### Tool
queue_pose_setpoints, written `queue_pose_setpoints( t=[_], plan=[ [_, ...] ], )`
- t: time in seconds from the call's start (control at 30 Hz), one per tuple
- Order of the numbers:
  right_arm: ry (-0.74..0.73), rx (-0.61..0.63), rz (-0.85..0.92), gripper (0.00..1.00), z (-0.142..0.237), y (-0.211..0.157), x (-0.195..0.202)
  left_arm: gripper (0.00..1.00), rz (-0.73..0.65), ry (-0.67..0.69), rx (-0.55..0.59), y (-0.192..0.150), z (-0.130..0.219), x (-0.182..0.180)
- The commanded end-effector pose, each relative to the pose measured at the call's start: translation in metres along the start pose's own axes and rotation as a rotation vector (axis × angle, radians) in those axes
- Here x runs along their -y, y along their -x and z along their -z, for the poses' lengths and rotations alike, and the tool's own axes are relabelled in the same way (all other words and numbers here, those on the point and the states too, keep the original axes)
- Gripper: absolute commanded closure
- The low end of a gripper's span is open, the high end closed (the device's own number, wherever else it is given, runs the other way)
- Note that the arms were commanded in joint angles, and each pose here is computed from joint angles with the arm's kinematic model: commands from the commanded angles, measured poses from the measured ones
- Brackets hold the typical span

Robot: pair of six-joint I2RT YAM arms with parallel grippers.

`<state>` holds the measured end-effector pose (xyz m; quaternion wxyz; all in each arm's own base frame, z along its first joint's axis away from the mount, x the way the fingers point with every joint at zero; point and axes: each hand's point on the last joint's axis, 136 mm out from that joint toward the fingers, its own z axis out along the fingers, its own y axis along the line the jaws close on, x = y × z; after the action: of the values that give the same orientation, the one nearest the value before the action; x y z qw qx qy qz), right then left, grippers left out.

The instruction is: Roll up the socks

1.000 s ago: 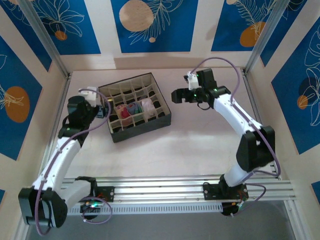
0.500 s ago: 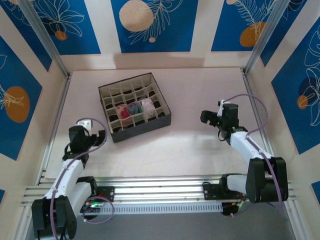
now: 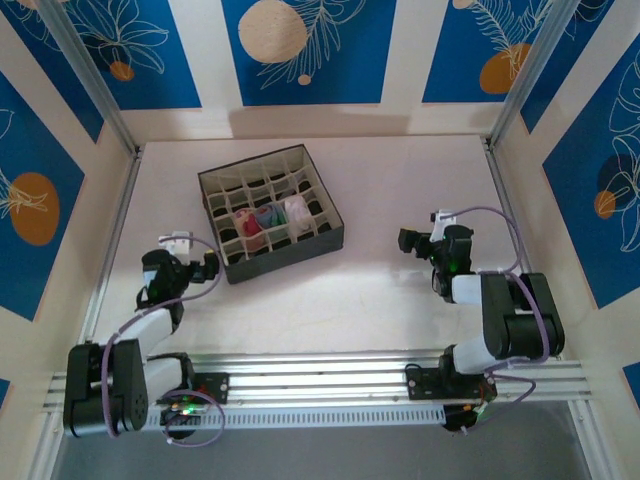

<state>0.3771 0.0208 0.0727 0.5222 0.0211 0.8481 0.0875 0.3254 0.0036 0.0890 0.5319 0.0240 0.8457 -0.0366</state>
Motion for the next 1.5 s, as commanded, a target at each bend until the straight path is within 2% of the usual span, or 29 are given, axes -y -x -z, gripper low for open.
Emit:
queue_pose_setpoints(
  t=[0.0, 0.1, 0.4, 0.7, 0.83, 1.03, 1.1, 1.23, 1.3, 1.47],
  plan=[
    [0.059, 0.117, 0.06, 0.01, 0.0, 0.027, -0.011, 0.0, -0.056, -0.1, 0.125, 0.037, -0.006, 0.016],
    [0.085, 0.059, 0.071, 0.01, -0.009, 0.026, -0.016, 0.0, -0.076, -0.123, 0.109, 0.039, -0.014, 0.02],
    [0.082, 0.058, 0.063, 0.01, -0.009, 0.026, -0.014, 0.0, -0.077, -0.086, 0.072, 0.042, -0.034, 0.012],
    [0.082, 0.058, 0.065, 0.01, -0.009, 0.025, -0.015, 0.0, -0.01, -0.077, 0.052, 0.045, -0.042, 0.009],
    [0.08, 0.058, 0.065, 0.01, -0.009, 0.025, -0.014, 0.0, -0.004, -0.078, 0.094, 0.048, -0.041, 0.01],
    [0.083, 0.058, 0.065, 0.01, -0.009, 0.025, -0.015, 0.0, -0.008, -0.078, 0.059, 0.048, -0.051, 0.013],
    [0.081, 0.059, 0.065, 0.01, -0.009, 0.025, -0.015, 0.0, -0.013, -0.085, 0.088, 0.051, -0.051, 0.018],
    [0.082, 0.058, 0.065, 0.01, -0.009, 0.025, -0.015, 0.0, -0.094, -0.123, 0.141, 0.035, -0.063, 0.037],
    [0.083, 0.06, 0.065, 0.01, -0.009, 0.025, -0.015, 0.0, -0.092, -0.1, 0.097, 0.03, -0.063, 0.034],
    [0.082, 0.059, 0.065, 0.01, -0.009, 0.025, -0.015, 0.0, -0.086, -0.085, 0.11, 0.032, -0.064, 0.032]
  ],
)
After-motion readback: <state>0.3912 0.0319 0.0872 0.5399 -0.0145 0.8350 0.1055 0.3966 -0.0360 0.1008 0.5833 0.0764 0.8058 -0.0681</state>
